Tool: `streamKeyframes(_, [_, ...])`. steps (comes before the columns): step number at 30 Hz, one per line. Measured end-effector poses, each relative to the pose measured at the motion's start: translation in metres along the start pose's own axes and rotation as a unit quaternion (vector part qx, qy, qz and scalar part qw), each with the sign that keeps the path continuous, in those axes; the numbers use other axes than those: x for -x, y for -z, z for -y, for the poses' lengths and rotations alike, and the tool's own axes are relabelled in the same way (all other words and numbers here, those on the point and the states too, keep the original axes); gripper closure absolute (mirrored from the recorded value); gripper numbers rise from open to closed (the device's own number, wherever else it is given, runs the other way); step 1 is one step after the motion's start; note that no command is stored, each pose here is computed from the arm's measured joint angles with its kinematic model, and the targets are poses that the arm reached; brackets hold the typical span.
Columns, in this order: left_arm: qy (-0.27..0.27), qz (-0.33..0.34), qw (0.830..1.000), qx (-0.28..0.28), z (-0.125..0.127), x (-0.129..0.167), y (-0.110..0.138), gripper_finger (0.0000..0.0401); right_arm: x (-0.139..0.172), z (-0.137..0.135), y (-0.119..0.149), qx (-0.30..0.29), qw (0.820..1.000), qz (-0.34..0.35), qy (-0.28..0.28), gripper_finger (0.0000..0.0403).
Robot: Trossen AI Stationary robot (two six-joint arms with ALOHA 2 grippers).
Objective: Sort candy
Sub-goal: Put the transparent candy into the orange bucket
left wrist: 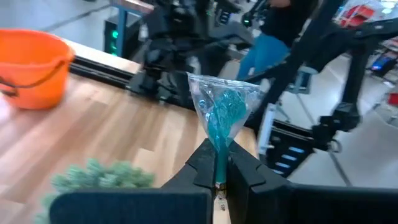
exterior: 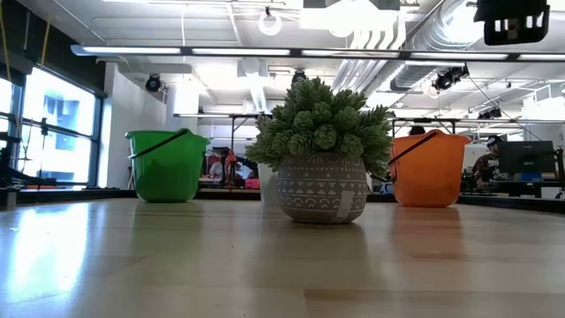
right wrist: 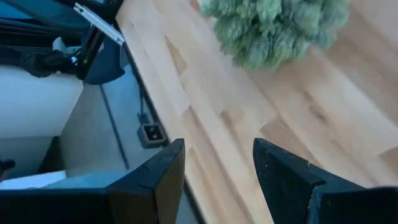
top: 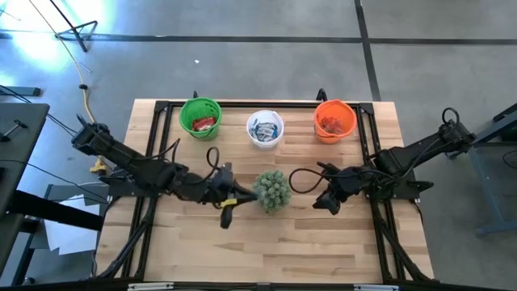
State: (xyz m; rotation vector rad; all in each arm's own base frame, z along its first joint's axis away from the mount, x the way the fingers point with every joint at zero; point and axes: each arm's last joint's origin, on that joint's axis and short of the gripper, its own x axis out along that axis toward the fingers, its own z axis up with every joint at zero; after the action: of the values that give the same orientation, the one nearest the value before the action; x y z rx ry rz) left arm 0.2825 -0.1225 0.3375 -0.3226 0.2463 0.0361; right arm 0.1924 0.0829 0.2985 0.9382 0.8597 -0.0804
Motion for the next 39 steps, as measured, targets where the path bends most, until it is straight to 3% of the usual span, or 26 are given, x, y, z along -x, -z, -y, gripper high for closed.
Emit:
streamKeyframes(8, [-0.050,0.015,0.998,-0.026,-0.029,-0.011,-0.013,0.0398,0.001,0.002,-0.007,0.051,0.991,0.112,0.053,0.0217])
streamKeyframes(15, [-0.097,0.021,0.994,-0.038,-0.055,-0.018,-0.022,0.0398,0.005,0.006,-0.015,0.010,0.958,0.264,0.115,0.0217])
streamKeyframes(18, [-0.113,0.027,0.993,-0.025,-0.065,-0.020,-0.027,0.0398,0.006,0.007,-0.017,0.051,0.942,0.296,0.146,0.0217])
streamKeyframes(22, [-0.132,0.034,0.991,-0.006,-0.076,-0.022,-0.030,0.0398,0.004,0.009,-0.020,0.075,0.937,0.299,0.166,0.0217])
streamKeyframes(28, [-0.148,0.040,0.988,0.008,-0.087,-0.023,-0.034,0.0398,-0.001,0.016,-0.037,0.004,0.899,0.387,0.207,0.0217])
streamKeyframes(31, [-0.151,0.049,0.987,0.012,-0.090,-0.024,-0.037,0.0398,-0.009,0.020,-0.042,-0.034,0.904,0.375,0.202,0.0217])
streamKeyframes(36, [-0.154,0.053,0.987,0.014,-0.093,-0.024,-0.039,0.0398,-0.022,0.023,-0.054,-0.042,0.902,0.373,0.212,0.0217])
streamKeyframes(39, [-0.150,0.051,0.987,0.014,-0.093,-0.024,-0.039,0.0398,-0.028,0.022,-0.062,-0.066,0.906,0.375,0.185,0.0217])
